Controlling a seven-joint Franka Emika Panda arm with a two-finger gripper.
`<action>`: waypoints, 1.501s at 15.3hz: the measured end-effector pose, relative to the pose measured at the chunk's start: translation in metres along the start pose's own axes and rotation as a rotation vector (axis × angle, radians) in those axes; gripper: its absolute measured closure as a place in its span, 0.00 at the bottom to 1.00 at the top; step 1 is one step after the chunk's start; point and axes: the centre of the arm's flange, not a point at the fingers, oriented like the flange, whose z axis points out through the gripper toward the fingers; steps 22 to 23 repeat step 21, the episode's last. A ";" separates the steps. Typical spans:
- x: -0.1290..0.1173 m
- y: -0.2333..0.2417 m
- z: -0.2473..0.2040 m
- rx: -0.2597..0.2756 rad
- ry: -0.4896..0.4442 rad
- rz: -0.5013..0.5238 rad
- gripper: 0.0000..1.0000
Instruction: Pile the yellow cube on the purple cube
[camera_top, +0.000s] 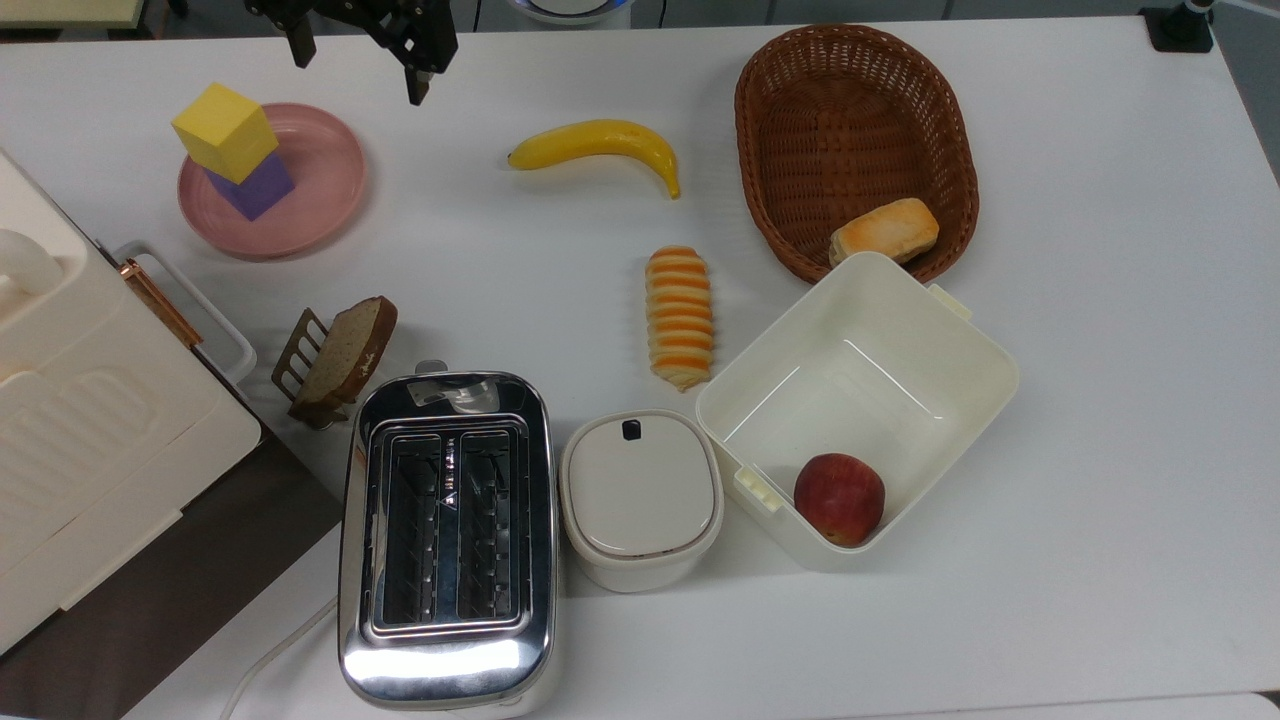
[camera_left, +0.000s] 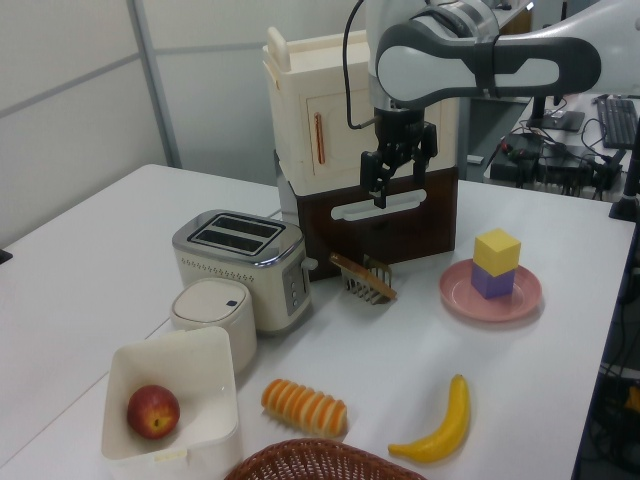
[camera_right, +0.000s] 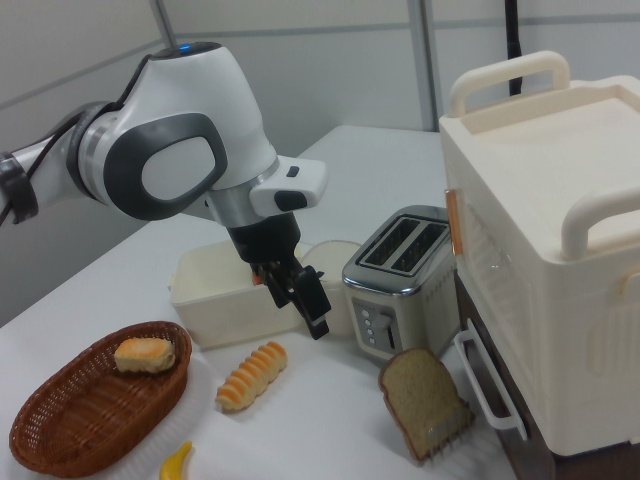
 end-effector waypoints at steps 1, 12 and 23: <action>0.000 0.001 0.000 0.024 -0.004 -0.014 0.00; -0.012 0.000 0.004 0.113 -0.116 -0.180 0.00; -0.009 -0.014 0.014 0.107 -0.138 -0.144 0.00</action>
